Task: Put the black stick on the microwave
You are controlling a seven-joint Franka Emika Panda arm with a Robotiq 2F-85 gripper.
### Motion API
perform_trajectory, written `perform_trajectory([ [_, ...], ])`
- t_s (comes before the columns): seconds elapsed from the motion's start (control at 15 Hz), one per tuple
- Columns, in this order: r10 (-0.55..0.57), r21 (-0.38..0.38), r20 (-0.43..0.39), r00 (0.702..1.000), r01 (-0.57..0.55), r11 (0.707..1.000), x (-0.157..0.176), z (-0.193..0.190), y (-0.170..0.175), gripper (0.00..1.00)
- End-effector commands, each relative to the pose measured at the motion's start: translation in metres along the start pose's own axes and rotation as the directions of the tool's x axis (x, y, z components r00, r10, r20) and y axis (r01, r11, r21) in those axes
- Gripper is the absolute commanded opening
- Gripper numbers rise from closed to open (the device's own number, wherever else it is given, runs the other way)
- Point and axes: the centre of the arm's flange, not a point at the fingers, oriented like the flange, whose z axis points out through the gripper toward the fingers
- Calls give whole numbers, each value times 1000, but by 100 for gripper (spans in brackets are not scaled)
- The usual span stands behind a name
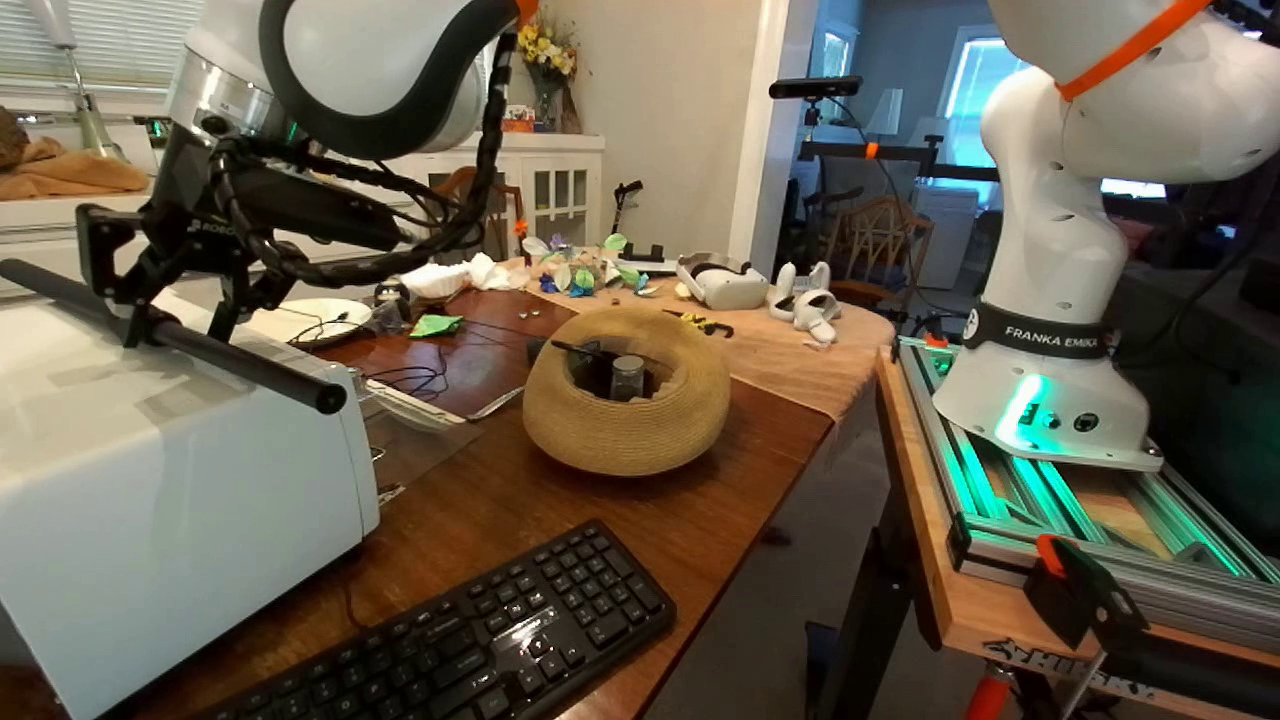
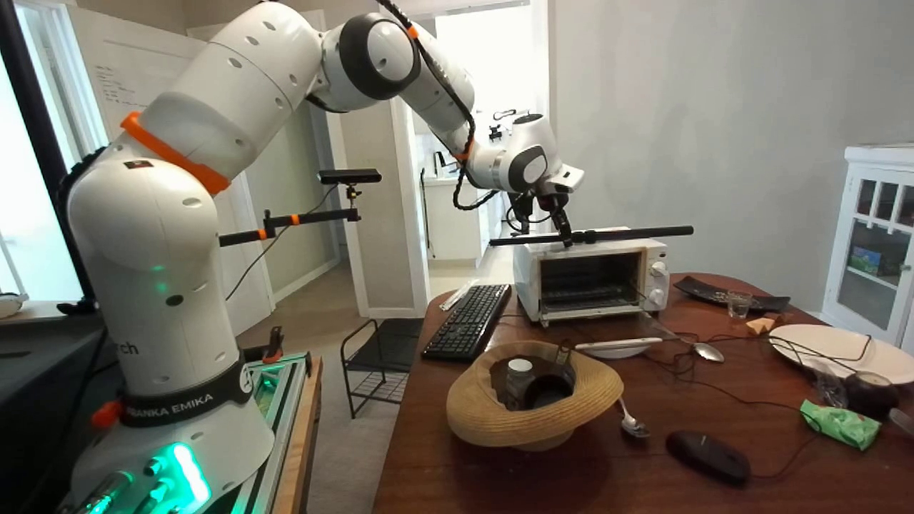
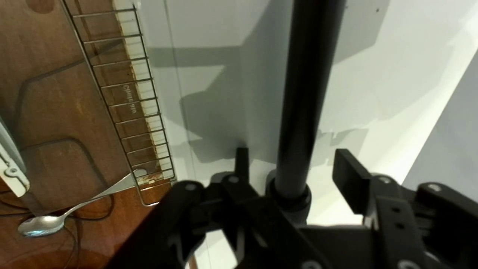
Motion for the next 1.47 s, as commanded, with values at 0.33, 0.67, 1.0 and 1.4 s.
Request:
perform_trajectory([
  [0.33,17,-64,4,1000,-17,998,-9,-18,-7,100],
  [0.67,42,-126,-129,991,-58,990,-20,-71,-14,100],
  [1.0,132,-327,-186,974,-188,926,-44,-118,12,96],
  [1.4,408,-385,-293,865,-498,777,-89,-143,76,100],
])
